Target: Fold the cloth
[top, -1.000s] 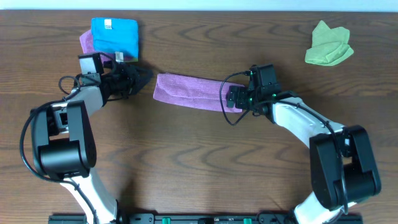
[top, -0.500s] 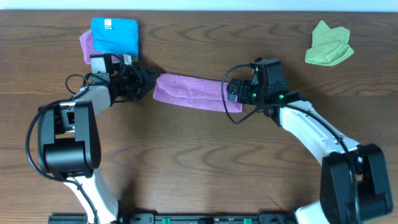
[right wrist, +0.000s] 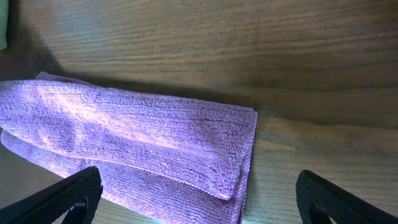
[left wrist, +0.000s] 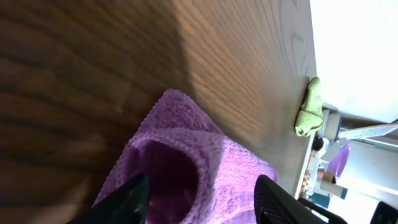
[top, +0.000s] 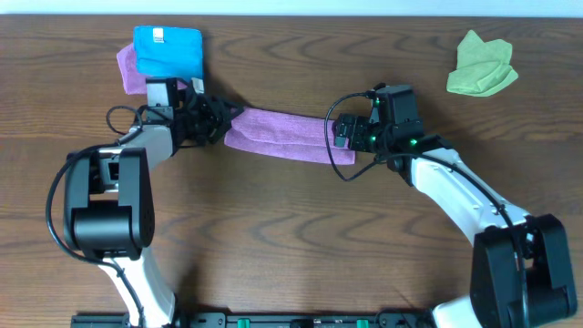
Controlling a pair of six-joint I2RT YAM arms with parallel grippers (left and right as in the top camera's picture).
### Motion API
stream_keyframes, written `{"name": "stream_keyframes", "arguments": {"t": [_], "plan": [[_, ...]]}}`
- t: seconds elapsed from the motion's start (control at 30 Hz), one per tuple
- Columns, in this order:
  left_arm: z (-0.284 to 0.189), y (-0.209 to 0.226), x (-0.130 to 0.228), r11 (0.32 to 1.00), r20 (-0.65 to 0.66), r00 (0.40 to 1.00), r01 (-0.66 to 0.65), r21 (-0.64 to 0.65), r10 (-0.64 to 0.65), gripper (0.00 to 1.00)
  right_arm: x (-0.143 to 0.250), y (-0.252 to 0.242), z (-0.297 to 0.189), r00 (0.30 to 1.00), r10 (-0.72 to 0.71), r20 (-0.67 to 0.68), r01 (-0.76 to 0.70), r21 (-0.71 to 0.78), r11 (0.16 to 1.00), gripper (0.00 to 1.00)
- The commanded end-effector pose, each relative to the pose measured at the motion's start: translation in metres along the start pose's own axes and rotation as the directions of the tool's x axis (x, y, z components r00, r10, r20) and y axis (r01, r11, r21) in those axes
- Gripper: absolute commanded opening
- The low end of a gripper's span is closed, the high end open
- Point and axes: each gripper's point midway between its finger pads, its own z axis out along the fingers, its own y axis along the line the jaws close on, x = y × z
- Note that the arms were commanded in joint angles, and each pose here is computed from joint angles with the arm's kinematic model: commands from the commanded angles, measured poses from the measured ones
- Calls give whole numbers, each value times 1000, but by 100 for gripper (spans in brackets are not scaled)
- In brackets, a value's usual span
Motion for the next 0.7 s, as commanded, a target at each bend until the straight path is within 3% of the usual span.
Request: {"name": "stream_keyframes", "arguments": {"t": [0.0,0.67], "plan": [[6,-2,-6,1000,15,1000,-19,-5,19,55,-5,8,-6,1000,2,18,-2,-16,1000,99],[4,-25,17,992,-118,993,24,122,-9,46,-1,6,-6,1000,4,1,-4,-8,1000,99]]}}
